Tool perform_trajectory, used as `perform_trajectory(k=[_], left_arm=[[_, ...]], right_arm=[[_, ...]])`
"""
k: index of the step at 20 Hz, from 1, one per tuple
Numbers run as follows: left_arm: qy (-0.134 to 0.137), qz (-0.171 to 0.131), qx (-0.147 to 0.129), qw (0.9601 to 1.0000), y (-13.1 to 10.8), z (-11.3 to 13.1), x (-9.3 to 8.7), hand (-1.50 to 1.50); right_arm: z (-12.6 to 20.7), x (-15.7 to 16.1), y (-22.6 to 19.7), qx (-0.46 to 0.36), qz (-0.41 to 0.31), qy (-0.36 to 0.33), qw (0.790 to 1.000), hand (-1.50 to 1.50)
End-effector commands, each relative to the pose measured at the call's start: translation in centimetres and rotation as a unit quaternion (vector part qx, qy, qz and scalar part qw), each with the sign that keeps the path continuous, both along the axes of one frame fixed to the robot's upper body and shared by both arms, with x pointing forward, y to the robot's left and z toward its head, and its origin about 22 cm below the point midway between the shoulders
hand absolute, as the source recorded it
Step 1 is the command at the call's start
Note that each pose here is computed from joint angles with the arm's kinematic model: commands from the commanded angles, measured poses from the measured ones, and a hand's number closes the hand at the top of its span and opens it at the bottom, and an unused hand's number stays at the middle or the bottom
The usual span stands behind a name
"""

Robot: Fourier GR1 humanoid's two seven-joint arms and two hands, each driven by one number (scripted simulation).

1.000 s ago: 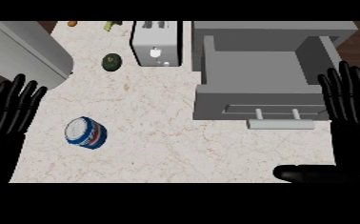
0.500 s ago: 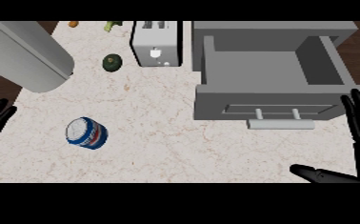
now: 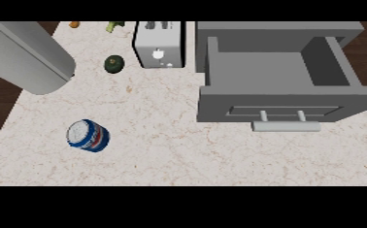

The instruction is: Pick up the can, place it into the drawer and close the drawer

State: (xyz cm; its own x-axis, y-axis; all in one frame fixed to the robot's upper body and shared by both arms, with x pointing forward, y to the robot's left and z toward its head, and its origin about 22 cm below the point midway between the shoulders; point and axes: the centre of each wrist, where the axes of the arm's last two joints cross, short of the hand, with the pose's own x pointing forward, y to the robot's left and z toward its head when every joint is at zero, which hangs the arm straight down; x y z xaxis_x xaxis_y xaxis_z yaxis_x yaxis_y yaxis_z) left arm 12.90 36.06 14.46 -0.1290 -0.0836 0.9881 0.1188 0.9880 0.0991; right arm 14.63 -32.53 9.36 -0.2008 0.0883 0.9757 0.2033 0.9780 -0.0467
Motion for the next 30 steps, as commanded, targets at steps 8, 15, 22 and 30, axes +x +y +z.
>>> perform_trajectory(k=[8, 15, 22, 30], left_arm=[[0.046, 0.011, -0.111, 0.9927, 0.5, 0.1, 1.0, -1.50], [0.080, 0.006, -0.135, 0.9876, 0.4, -0.5, 3.3, -1.50], [0.091, 0.012, -0.136, 0.9863, -0.5, -1.6, 4.7, -1.50], [0.113, 0.022, -0.113, 0.9868, -1.1, -7.1, 8.0, -1.50]], right_arm=[[-0.3, -1.7, -1.6, 0.006, 0.010, -0.006, 1.000, -1.50], [1.0, -3.1, -3.0, 0.005, 0.001, 0.001, 1.000, -1.50], [0.9, -5.0, -3.0, 0.005, 0.006, -0.006, 1.000, -1.50], [-0.4, -4.9, -5.3, 0.000, 0.008, -0.004, 1.000, -1.50]])
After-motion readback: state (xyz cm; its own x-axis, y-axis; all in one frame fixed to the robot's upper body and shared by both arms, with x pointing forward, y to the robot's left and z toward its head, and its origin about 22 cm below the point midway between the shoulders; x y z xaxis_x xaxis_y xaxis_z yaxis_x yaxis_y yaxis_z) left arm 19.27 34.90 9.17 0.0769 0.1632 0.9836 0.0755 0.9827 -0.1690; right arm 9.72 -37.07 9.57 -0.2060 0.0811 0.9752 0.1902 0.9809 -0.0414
